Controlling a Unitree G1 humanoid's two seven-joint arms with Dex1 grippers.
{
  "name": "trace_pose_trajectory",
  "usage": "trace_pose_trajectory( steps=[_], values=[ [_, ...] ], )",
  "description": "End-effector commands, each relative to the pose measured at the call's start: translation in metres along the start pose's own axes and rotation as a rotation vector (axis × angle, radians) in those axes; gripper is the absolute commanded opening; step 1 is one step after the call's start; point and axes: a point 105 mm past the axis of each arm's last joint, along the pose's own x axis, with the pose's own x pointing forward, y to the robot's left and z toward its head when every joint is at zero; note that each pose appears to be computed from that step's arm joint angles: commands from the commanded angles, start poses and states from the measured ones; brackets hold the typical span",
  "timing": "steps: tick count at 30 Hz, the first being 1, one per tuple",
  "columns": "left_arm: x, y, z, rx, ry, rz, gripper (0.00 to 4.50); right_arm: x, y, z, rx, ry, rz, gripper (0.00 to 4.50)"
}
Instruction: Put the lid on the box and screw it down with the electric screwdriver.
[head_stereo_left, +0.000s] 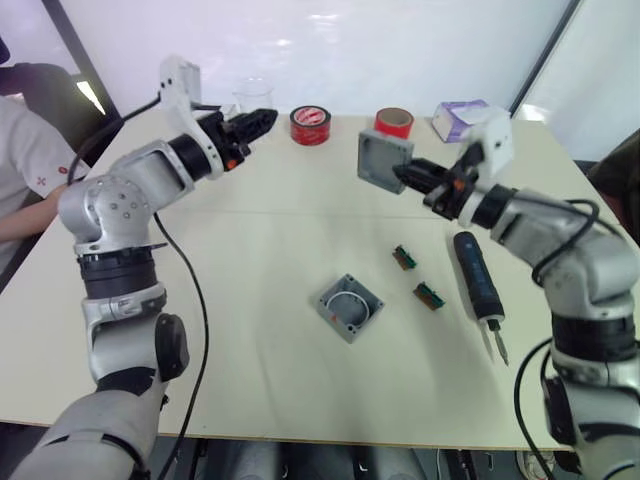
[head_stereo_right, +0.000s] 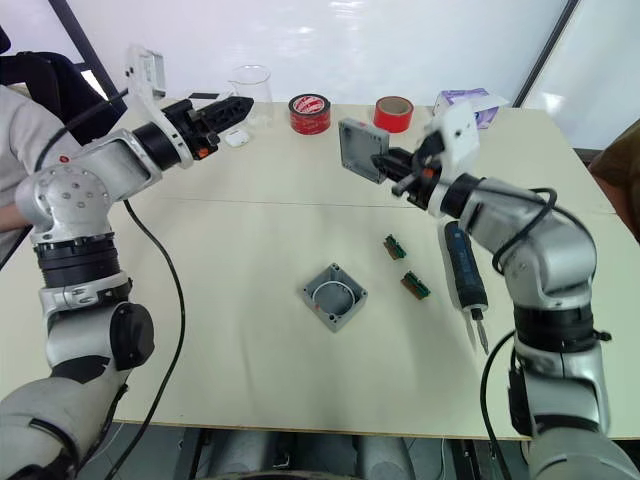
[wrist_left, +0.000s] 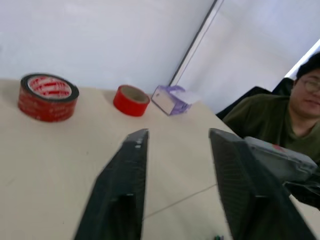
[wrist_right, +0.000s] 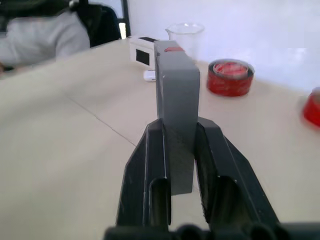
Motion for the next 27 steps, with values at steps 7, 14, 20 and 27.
trace_pose_trajectory(
  steps=[7,14,20,27],
  values=[
    [0.022,-0.031,-0.035,0.079,0.166,-0.179,0.02,-0.026,0.067,-0.033,-0.866,-0.024,0.060,0.15],
    [0.027,-0.060,-0.086,0.243,0.357,-0.331,0.02,-0.040,0.092,-0.048,-1.060,0.005,0.093,0.15],
    [0.023,-0.069,-0.117,0.325,0.463,-0.424,0.02,-0.040,0.113,-0.044,-1.062,-0.022,0.082,0.15],
    [0.015,-0.072,-0.139,0.368,0.531,-0.481,0.02,-0.038,0.120,-0.051,-1.066,-0.003,0.104,0.15]
  ],
)
